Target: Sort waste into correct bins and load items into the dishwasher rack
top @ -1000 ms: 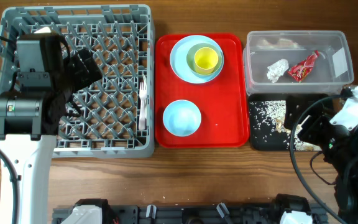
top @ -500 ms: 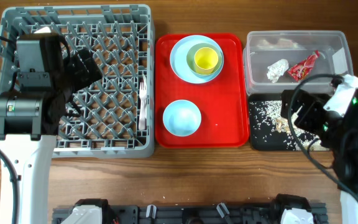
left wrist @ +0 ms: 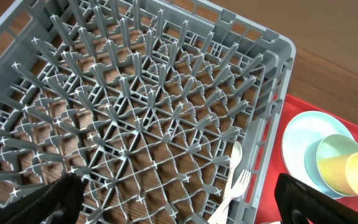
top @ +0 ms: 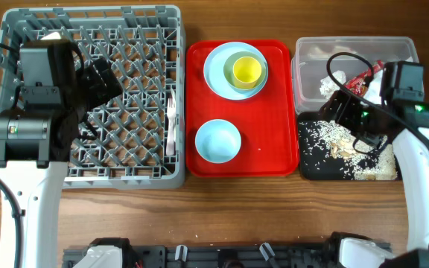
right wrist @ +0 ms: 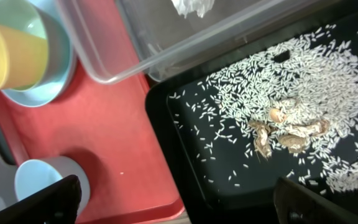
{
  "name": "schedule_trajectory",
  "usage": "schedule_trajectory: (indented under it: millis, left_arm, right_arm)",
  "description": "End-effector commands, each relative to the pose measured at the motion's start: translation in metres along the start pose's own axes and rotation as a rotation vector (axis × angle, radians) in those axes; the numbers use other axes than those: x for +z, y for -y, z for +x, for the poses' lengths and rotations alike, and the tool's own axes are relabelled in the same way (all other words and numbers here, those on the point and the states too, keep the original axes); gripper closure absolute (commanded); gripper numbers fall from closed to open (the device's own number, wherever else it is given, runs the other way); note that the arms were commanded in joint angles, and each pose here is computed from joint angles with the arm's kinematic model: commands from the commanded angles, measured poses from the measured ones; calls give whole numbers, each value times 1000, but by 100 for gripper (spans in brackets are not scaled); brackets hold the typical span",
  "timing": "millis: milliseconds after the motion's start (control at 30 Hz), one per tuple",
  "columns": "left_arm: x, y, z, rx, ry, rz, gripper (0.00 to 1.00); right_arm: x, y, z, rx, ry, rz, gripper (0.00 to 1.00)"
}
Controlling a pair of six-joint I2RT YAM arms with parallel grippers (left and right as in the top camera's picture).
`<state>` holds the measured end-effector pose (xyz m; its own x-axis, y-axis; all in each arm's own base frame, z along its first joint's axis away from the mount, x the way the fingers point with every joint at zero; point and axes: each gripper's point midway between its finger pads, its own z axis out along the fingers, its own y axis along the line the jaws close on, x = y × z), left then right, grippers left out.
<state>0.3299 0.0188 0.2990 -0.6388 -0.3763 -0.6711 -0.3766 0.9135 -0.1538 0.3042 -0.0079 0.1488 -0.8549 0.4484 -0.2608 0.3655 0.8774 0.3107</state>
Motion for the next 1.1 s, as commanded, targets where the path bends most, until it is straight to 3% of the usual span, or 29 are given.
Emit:
schedule_trajectory:
  millis: [0, 233, 333, 433, 567, 867, 900, 1000, 1033, 1067]
  left_arm:
    - [-2, -3, -4, -4, 16, -11, 0]
    - [-2, -3, -4, -4, 16, -11, 0]
    - [-2, -3, -4, -4, 16, -12, 0]
    - [-2, -3, -4, -4, 16, -12, 0]
    - [-2, -3, -4, -4, 16, -11, 0]
    - [-2, 3, -3, -6, 8, 26, 0]
    - [-3, 13, -5, -19, 11, 76, 0]
    - [-32, 104, 26, 23, -190, 612, 0]
    - [-40, 128, 37, 79, -240, 729, 0]
    - [-39, 145, 52, 121, -287, 751, 0]
  right_arm:
    - [-5, -2, -14, -23, 71, -4, 0]
    - [-108, -27, -12, -103, 413, -119, 0]
    - [-173, -35, 10, -152, 624, -190, 0]
    - [-208, -37, 29, -181, 747, -231, 0]
    - [-220, -35, 45, -189, 783, -243, 0]
    - [-204, -26, 58, -169, 697, -214, 0]
    - [-203, -26, 59, -168, 691, -212, 0]
    - [-201, -25, 61, -166, 681, -209, 0]
    - [-201, -25, 61, -165, 681, -208, 0]
    - [-201, -25, 61, -165, 681, -208, 0]
